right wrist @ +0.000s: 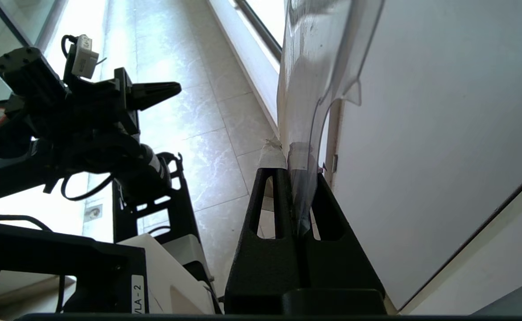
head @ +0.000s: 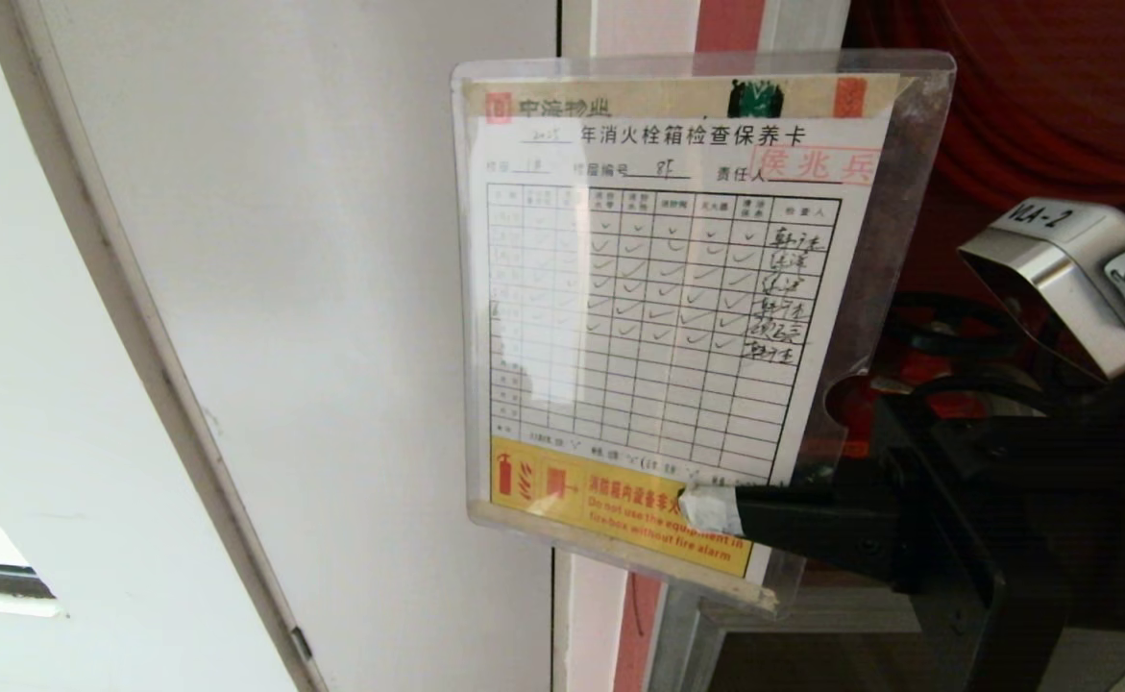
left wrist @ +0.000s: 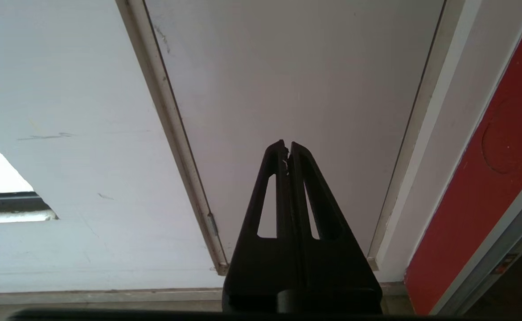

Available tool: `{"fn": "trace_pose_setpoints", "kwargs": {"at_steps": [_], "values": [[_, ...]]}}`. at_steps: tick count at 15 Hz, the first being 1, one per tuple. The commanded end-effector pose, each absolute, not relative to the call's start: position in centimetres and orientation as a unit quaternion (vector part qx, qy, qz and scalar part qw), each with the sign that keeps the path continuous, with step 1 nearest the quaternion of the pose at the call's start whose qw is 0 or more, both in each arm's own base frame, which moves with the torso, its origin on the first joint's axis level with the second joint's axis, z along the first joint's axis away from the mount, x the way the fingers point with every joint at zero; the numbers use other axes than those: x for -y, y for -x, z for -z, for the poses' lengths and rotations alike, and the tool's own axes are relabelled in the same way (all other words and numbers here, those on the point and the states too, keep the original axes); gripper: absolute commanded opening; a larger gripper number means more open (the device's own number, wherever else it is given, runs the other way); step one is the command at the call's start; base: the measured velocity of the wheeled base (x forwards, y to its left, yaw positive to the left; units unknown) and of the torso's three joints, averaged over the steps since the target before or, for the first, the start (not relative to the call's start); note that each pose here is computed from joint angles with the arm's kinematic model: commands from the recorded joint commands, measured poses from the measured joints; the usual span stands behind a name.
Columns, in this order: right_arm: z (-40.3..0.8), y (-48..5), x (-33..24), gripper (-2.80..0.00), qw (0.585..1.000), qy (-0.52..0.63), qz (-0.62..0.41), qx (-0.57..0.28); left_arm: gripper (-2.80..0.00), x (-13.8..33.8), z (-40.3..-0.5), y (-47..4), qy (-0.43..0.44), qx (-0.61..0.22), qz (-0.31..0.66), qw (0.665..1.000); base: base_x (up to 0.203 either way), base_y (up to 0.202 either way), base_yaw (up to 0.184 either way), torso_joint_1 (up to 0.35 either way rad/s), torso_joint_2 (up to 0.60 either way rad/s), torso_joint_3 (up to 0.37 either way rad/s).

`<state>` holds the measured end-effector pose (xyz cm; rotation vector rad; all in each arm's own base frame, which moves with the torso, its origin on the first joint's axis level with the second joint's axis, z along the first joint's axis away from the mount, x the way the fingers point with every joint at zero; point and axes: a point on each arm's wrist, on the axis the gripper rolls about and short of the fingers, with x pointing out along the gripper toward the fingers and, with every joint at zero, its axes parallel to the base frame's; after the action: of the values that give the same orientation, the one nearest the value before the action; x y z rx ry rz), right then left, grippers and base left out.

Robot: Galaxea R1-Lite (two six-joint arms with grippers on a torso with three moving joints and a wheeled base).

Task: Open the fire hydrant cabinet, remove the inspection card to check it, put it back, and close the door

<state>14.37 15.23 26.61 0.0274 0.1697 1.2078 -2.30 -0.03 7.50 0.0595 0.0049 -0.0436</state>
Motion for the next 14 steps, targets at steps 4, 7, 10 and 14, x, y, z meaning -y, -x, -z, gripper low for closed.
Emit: {"fn": "trace_pose_setpoints", "kwargs": {"at_steps": [4, 7, 10, 14], "values": [[-27.0, -13.9, -15.3, -2.80, 0.794, -0.021, -0.602, -0.077, -2.80, 0.0, -7.5, 2.3, -0.030, -0.002, 0.022, 0.999, 0.000, 0.000, 0.000, 0.000, 0.00, 0.000], [-27.7, -13.1, -14.8, -2.80, 0.759, -0.048, -0.644, -0.083, -2.80, 0.0, -7.5, 2.3, -0.030, -0.002, 0.022, 0.999, 0.000, 0.000, 0.000, 0.000, 0.00, 0.000], [-27.3, -12.8, -14.5, -2.80, 0.756, -0.049, -0.647, -0.090, -2.80, 0.0, -7.5, 2.3, -0.030, -0.002, 0.022, 0.999, 0.000, 0.000, 0.000, 0.000, 0.00, 0.000], [-26.5, -12.8, -14.7, -2.80, 0.739, -0.048, -0.664, -0.108, -2.80, 0.0, -7.5, 2.3, -0.030, -0.002, 0.022, 0.999, 0.000, 0.000, 0.000, 0.000, 0.00, 0.000]]}}
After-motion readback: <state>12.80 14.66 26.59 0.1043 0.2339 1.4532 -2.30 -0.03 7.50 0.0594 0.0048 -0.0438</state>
